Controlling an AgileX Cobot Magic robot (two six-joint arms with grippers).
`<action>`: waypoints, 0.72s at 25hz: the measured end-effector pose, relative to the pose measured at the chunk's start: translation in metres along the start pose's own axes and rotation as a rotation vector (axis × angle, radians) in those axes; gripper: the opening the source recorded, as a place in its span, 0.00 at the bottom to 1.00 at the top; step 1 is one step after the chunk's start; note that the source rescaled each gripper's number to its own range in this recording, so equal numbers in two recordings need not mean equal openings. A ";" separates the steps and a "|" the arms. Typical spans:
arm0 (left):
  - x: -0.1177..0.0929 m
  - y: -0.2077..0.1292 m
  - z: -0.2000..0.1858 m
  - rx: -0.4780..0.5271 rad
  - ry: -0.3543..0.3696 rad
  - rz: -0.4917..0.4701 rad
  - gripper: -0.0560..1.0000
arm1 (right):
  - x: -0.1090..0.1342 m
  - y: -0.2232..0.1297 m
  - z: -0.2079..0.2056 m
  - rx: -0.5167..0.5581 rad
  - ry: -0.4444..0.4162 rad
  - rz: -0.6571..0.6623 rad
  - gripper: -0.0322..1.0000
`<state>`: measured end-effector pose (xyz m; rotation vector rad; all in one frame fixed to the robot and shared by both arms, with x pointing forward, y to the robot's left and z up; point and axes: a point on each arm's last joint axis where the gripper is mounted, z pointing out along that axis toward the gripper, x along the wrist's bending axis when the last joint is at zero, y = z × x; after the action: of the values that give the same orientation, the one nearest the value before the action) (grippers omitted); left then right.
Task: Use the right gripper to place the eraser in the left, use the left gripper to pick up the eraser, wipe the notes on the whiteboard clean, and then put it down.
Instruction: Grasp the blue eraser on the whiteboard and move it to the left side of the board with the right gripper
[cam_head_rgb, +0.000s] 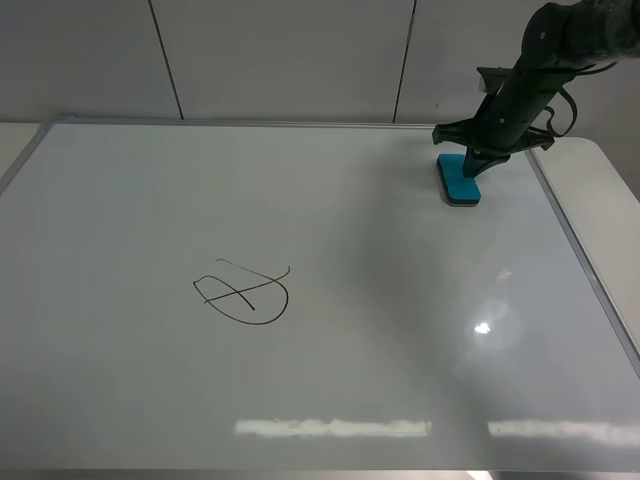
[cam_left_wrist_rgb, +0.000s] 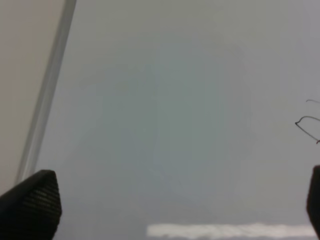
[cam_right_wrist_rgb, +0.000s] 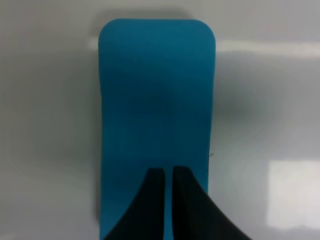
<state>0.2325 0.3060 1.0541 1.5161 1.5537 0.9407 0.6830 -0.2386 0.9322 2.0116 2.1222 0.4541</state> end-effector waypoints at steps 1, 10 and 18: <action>0.000 0.000 0.000 0.000 0.000 0.000 1.00 | 0.000 0.000 0.003 0.001 -0.001 -0.002 0.03; 0.000 0.000 0.000 0.000 0.000 0.000 1.00 | 0.004 -0.001 0.015 -0.004 -0.005 -0.034 0.03; 0.000 0.000 0.000 0.000 0.000 0.000 1.00 | 0.040 -0.003 0.022 -0.026 0.009 -0.137 0.03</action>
<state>0.2325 0.3060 1.0541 1.5161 1.5537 0.9407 0.6847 -0.1968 0.9137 1.8387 2.2295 0.4661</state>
